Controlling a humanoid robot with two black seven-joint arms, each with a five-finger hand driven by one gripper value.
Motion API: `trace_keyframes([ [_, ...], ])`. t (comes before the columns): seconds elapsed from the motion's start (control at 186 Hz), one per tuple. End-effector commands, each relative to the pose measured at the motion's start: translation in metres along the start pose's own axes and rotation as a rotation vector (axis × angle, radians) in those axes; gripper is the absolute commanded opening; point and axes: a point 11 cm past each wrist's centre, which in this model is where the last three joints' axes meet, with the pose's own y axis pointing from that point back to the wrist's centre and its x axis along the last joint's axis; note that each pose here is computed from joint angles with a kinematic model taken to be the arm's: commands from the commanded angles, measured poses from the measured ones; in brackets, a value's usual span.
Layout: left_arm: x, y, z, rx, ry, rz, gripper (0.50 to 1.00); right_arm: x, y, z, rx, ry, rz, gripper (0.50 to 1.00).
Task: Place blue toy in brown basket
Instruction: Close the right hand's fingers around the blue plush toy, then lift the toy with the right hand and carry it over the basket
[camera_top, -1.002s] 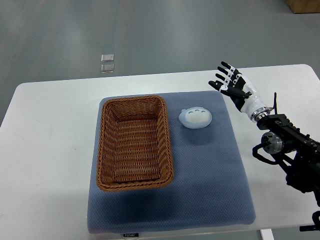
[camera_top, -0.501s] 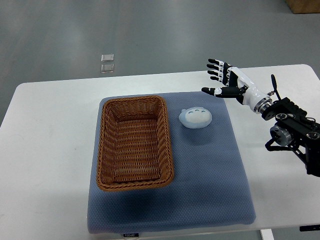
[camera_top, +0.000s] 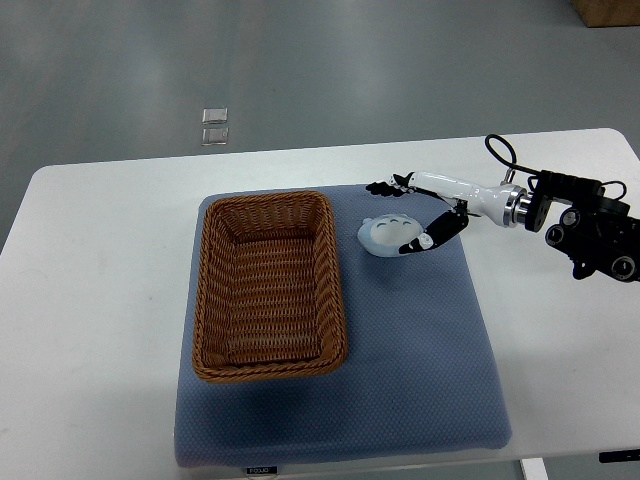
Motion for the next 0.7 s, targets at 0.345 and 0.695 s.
trace_keyframes([
  [0.345, 0.0, 0.0, 0.001, -0.001, -0.002, -0.001, 1.0, -0.015, -0.001, 0.014, -0.065, 0.134, -0.015, 0.832],
  [0.695, 0.0, 0.0, 0.003, -0.003, -0.002, 0.001, 1.0, -0.013, -0.007, 0.015, -0.1, 0.15, 0.017, 0.586],
])
